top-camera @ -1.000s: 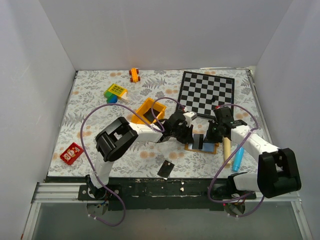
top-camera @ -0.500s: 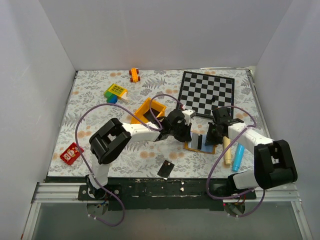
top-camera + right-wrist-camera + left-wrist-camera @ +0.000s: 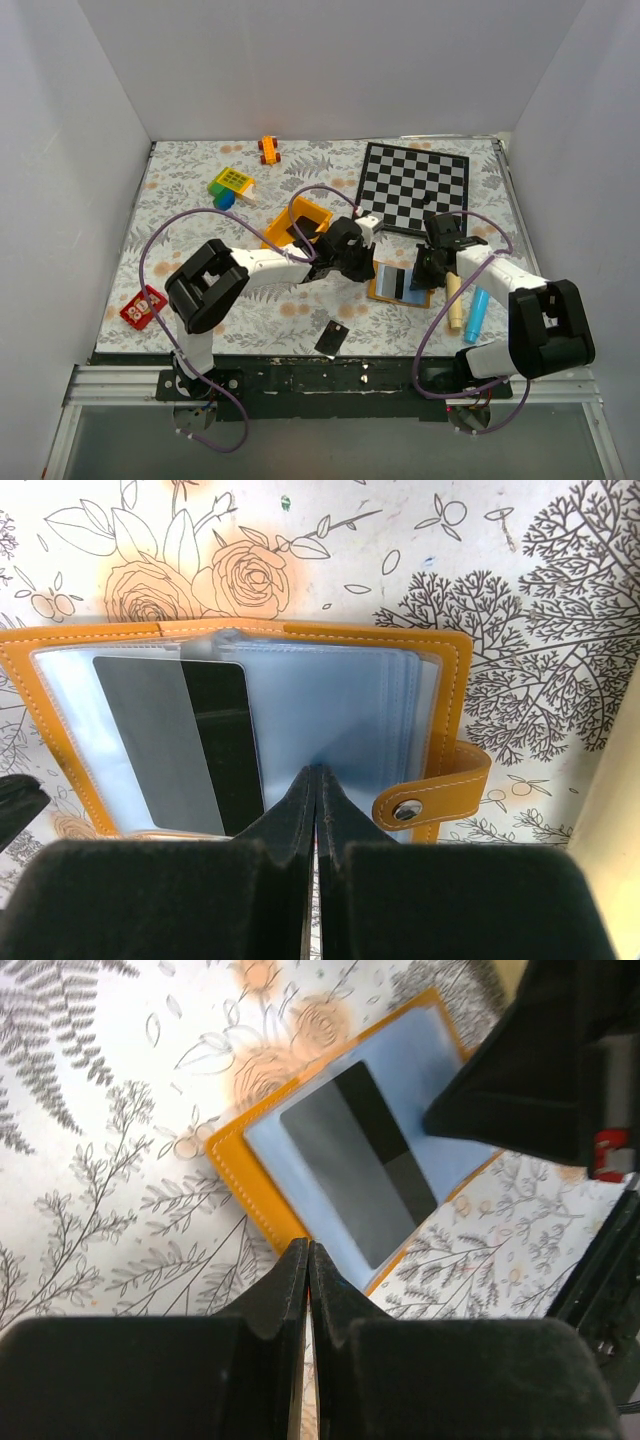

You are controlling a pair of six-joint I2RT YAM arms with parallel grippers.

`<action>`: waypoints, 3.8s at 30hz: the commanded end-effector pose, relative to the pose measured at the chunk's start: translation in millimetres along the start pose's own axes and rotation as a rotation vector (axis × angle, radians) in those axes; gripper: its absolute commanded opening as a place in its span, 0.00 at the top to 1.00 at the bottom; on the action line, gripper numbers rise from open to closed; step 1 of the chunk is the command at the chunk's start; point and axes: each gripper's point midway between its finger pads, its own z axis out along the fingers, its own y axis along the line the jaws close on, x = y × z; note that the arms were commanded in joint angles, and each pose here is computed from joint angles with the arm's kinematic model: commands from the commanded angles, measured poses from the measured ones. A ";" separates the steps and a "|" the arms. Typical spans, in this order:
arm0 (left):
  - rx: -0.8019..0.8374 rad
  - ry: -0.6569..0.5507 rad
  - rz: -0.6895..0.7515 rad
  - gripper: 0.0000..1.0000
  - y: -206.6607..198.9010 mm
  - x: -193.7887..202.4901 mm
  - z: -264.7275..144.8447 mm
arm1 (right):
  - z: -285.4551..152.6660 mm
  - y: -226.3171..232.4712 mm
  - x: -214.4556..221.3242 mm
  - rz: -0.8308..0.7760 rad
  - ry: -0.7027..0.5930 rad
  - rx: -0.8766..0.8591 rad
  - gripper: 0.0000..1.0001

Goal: Put the credit cards into the card holder
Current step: Insert the credit card into the card slot.

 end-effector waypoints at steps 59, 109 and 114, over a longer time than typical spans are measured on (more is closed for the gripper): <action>-0.047 0.157 0.045 1.00 24.2 38.6 22.4 | -1.9 30.1 -17.9 -0.031 0.017 -0.095 0.99; -0.042 0.168 0.042 1.00 22.9 40.6 23.2 | 8.3 76.8 -17.6 -0.134 0.019 -0.210 0.99; -0.041 0.170 0.044 1.00 23.1 41.3 23.4 | 8.6 77.7 -16.4 -0.138 0.021 -0.211 0.99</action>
